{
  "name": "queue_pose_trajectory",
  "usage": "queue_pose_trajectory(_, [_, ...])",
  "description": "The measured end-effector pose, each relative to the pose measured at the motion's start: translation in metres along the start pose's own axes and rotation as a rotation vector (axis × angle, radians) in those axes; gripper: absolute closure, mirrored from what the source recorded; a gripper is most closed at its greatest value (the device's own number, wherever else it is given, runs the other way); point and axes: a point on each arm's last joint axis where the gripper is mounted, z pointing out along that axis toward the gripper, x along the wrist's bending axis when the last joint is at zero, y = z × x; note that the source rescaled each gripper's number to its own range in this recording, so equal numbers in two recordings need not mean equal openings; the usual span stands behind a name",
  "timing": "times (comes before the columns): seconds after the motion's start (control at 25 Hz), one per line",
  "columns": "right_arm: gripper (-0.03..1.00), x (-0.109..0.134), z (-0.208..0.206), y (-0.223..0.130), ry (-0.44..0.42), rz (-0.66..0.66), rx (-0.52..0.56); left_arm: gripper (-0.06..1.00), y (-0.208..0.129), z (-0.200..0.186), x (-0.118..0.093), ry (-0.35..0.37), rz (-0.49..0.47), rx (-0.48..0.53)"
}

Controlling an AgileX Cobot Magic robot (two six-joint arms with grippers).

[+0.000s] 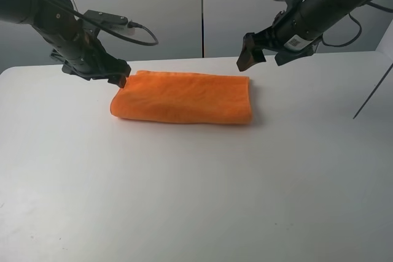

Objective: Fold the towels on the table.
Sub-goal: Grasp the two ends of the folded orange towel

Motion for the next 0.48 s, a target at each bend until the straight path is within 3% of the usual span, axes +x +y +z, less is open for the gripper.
queue_pose_trajectory(0.48, [-0.03, 0.001, 0.005, 0.002, 0.036, 0.039, -0.019, -0.05, -0.013, 0.048, -0.008, -0.016, -0.002, 0.084])
